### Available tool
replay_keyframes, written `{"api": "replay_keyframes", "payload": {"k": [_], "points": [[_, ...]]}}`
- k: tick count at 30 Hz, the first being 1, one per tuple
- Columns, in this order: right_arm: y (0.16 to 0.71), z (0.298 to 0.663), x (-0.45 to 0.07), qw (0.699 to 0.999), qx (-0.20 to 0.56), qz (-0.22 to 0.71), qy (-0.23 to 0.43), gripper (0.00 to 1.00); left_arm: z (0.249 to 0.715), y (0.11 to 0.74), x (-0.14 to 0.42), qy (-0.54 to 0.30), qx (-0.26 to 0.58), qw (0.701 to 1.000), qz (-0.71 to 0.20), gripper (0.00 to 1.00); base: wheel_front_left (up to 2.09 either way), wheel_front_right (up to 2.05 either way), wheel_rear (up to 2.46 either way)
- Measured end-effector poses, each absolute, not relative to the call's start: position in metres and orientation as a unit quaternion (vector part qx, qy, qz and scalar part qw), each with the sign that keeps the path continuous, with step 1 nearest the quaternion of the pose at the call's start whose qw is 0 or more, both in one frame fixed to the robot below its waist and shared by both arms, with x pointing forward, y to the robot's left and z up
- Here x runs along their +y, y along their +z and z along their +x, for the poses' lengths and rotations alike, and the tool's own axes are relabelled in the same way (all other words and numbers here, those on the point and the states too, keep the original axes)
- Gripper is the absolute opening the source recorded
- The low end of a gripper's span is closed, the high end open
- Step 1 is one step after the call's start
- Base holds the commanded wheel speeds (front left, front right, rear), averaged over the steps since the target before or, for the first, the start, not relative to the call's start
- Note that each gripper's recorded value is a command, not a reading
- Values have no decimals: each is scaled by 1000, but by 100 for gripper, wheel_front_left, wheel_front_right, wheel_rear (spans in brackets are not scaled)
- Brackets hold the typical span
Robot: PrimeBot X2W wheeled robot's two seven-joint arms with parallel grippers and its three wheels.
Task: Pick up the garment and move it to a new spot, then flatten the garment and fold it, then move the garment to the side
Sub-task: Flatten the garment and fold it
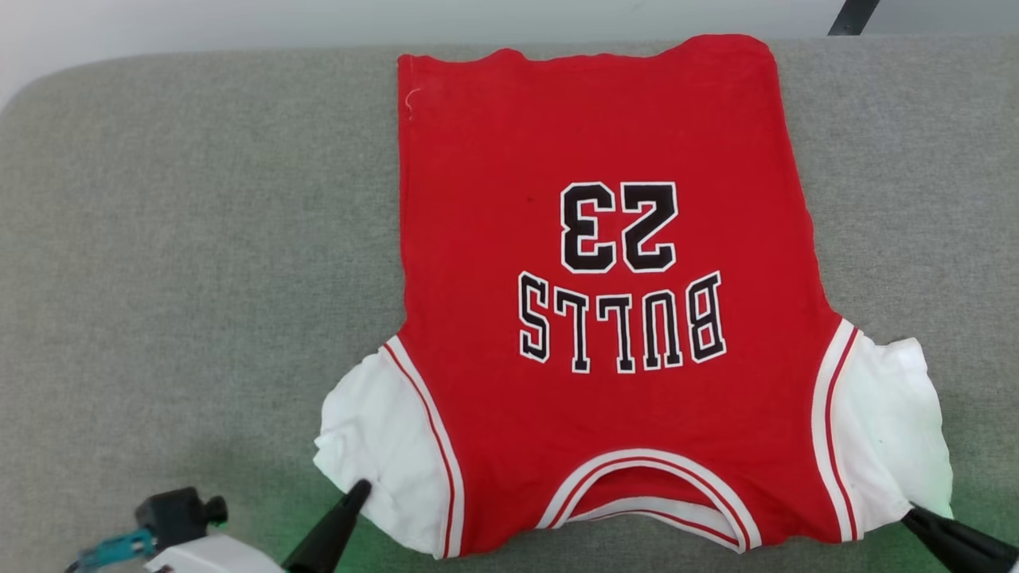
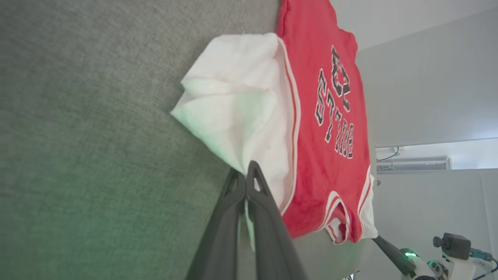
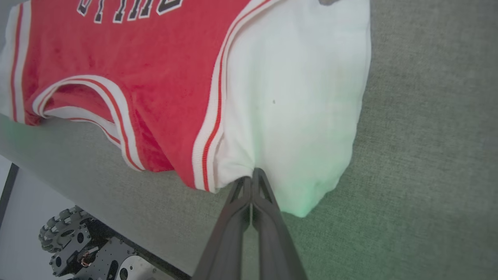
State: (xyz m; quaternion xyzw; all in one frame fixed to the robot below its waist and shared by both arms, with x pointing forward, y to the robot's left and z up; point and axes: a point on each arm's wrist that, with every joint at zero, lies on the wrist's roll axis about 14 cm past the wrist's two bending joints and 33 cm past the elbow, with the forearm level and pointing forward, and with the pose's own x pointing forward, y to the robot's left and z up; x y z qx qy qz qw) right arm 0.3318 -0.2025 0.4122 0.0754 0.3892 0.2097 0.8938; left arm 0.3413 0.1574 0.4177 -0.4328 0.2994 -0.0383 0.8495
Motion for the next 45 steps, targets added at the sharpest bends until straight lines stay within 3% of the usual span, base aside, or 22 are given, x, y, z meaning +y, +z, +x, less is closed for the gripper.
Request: {"api": "replay_keyframes", "payload": {"k": [12,20,21,22,23,29,36,45], "points": [[370,332,-190,873,433,48,218,0,339,373,153,-29,349,860,-373,0,0,0,0],[362,337,-190,876,428,48,217,0,345,367,152,-32,350,868,-351,0,0,0,0],[362,337,-190,878,425,48,216,11,346,367,152,-32,349,869,-351,0,0,0,0],[362,338,-191,878,423,44,218,46,346,367,151,-33,348,869,-351,0,0,0,0],[364,339,-191,880,420,40,220,100,348,368,150,-34,346,869,-352,0,0,0,0],[412,377,-199,912,342,73,213,100,353,376,144,-41,330,870,-365,0,0,0,0],[471,421,-212,923,304,54,228,100,357,387,132,-60,318,873,-364,0,0,0,0],[505,544,-222,937,286,1,203,100,377,393,111,-100,309,876,-357,0,0,0,0]]}}
